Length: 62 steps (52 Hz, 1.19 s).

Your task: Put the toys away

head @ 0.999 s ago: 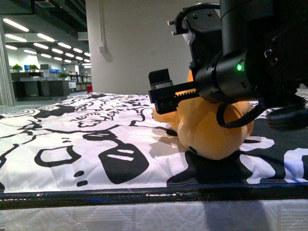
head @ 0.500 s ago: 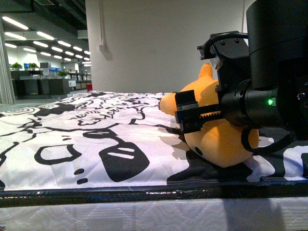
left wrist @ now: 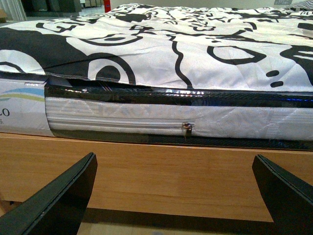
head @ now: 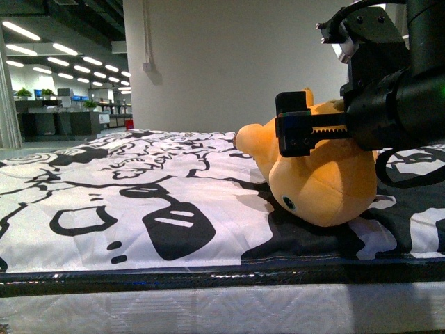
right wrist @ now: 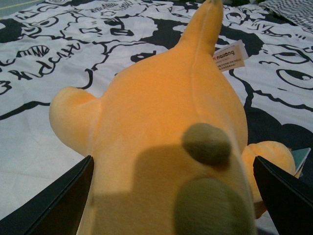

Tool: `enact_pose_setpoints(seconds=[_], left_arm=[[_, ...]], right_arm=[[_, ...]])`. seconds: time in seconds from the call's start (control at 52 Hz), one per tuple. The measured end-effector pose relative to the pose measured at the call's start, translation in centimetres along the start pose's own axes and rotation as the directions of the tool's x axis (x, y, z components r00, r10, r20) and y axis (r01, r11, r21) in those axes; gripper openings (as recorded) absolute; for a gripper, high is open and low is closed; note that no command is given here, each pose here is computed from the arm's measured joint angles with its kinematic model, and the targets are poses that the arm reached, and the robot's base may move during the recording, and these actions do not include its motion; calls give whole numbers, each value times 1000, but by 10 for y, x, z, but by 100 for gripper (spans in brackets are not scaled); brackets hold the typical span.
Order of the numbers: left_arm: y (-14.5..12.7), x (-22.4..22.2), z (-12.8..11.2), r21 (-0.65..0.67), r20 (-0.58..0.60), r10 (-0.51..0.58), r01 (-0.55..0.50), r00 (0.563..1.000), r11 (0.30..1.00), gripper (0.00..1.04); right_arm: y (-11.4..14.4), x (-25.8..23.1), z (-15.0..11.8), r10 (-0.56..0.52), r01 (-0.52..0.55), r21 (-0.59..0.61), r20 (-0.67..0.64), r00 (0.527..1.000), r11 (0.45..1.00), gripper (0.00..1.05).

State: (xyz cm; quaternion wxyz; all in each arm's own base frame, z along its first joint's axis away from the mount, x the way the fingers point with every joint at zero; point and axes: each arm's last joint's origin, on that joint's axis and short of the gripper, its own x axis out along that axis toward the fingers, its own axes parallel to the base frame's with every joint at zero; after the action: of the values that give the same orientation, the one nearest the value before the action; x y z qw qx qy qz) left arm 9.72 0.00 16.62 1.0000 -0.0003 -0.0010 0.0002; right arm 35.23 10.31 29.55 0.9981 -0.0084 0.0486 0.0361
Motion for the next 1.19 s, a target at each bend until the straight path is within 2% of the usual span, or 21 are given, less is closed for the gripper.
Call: enact_pose_setpoints(seconds=[0.115,0.365,0.557,0.769,0.807,0.884,0.961,1.191], left_arm=[[0,0,0,0,0,0,0,1000,1000,98],[0,0,0,0,0,0,0,1000,1000,98],[0,0,0,0,0,0,0,1000,1000,98],[0,0,0,0,0,0,0,1000,1000,98],[0,0,0,0,0,0,0,1000,1000,98],[0,0,0,0,0,0,0,1000,1000,98],[0,0,0,0,0,0,0,1000,1000,98],[0,0,0,0,0,0,0,1000,1000,98]], right_arm=[[0,-2,-1,15,-15,9,-5,1000,1000,98],[17,-8,-29,83,-83,11,-78,993,997,98],[22,-7,-37,72,-71,20,-79,994,997,97],[25,-8,-37,48,-46,28,-73,996,999,74],[26,-9,-36,49,-47,28,-73,996,998,66],[26,-9,-34,52,-50,30,-68,996,998,56],[26,-12,-29,61,-59,38,-56,997,998,43],[20,-25,-2,122,-122,67,3,993,990,18]])
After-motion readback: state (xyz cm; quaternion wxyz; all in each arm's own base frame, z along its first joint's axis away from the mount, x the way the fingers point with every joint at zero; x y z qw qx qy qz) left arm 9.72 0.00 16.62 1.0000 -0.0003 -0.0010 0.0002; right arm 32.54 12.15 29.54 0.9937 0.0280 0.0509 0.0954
